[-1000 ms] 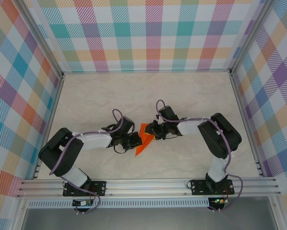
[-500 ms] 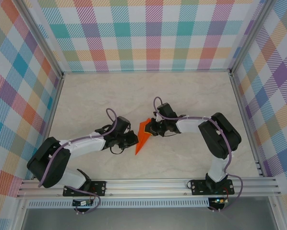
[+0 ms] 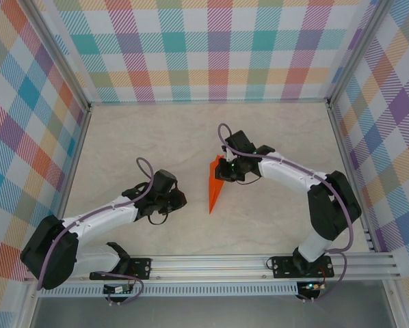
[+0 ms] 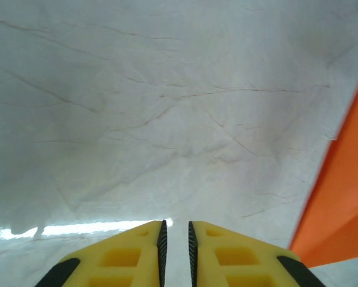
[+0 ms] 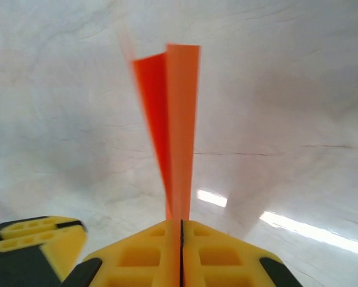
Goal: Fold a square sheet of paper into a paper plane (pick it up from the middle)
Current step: Turn over the paper at the center of the table.
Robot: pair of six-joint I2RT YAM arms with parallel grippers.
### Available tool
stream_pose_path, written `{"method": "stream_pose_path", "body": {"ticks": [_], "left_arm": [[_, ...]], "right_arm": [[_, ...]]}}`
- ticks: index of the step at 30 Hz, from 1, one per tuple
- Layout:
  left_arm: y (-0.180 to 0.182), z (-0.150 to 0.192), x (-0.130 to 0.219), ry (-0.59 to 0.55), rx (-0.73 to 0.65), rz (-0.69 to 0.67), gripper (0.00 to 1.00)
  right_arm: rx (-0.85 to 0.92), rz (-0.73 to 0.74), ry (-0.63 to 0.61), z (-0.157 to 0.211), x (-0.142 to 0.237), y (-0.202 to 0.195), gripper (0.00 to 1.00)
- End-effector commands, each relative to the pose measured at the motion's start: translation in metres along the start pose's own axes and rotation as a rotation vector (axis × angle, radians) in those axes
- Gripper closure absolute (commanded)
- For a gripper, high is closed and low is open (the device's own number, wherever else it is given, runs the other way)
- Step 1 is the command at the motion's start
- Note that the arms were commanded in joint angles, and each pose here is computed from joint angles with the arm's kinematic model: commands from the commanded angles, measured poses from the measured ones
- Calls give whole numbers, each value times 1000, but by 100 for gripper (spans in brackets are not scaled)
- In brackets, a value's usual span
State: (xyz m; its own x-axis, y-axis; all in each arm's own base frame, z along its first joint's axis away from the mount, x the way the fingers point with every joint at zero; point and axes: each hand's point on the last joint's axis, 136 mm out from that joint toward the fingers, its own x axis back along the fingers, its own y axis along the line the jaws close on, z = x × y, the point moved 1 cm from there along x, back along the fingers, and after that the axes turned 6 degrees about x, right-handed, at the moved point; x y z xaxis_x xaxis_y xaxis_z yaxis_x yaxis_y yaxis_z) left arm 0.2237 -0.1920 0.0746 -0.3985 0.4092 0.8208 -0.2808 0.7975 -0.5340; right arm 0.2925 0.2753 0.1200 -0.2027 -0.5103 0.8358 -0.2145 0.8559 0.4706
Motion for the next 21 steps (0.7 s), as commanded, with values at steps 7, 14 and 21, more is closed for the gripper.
{"method": "stream_pose_path", "body": {"ticks": [7,14,21], "left_arm": [[31,-12,19,-113,72,-88,73],[41,-13,26,-137,96,-98,70],[46,-11,32,-149,110,-93,68]], "right_arm": [[203,753,192,16,59,-66,92],[231,867,290,19,18,-47,90],[272,782,389,31,-53,0,80]]}}
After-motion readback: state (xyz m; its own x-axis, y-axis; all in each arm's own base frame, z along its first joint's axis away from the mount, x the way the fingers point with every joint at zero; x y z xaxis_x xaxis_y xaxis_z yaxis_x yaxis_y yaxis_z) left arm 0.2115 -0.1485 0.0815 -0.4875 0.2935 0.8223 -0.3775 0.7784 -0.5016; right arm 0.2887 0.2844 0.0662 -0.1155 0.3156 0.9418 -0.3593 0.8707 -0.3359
